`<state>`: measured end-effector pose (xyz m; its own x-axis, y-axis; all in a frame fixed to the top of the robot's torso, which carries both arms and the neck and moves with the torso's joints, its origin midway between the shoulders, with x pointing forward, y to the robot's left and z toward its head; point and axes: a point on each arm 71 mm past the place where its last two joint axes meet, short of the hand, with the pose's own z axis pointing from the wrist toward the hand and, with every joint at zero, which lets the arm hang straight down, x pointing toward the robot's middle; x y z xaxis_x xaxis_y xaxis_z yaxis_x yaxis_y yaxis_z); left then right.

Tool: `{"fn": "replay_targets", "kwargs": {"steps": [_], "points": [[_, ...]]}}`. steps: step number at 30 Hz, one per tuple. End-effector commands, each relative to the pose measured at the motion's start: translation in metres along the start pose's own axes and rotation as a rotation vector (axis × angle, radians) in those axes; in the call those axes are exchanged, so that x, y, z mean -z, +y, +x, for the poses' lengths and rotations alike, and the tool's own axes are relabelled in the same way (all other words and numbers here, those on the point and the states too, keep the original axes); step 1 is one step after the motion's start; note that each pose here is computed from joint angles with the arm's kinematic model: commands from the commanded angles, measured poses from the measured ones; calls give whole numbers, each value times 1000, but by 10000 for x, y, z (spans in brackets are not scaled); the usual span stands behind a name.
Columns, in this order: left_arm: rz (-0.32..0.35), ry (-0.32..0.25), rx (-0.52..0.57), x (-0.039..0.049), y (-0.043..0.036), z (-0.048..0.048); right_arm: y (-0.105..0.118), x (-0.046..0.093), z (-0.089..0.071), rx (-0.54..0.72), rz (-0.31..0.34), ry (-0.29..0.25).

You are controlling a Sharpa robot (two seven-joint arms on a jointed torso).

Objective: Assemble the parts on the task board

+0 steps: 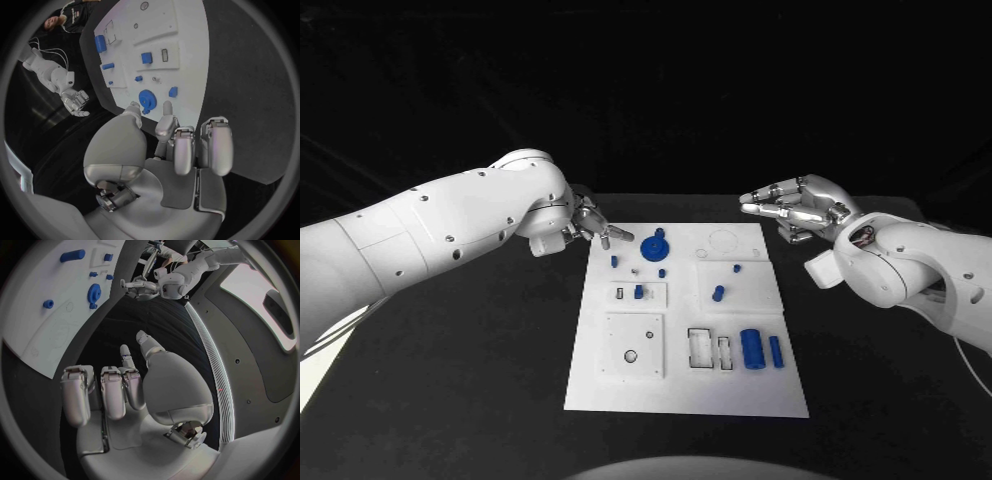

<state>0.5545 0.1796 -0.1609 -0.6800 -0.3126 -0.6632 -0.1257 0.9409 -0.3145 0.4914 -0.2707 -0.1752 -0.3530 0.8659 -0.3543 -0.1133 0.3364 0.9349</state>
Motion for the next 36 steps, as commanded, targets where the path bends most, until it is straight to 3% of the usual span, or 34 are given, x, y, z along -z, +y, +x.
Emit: {"fn": "replay_targets", "kwargs": {"steps": [1,5,14,26,36], "points": [[-23,15,-93,-64,0,-12,6,-9,24,-5,-10,13],[-55,-3,-127,-154,-4,-24,5,-16,36,-6,-10,17],[-89,-27,-165,-237,14,-67,-5,-24,54,-9,-8,22],[-91,27,-179,-312,2,0,-6,-33,72,-11,-8,27],[-79,54,-167,-313,-15,45,-9,-39,78,-11,-7,28]]}}
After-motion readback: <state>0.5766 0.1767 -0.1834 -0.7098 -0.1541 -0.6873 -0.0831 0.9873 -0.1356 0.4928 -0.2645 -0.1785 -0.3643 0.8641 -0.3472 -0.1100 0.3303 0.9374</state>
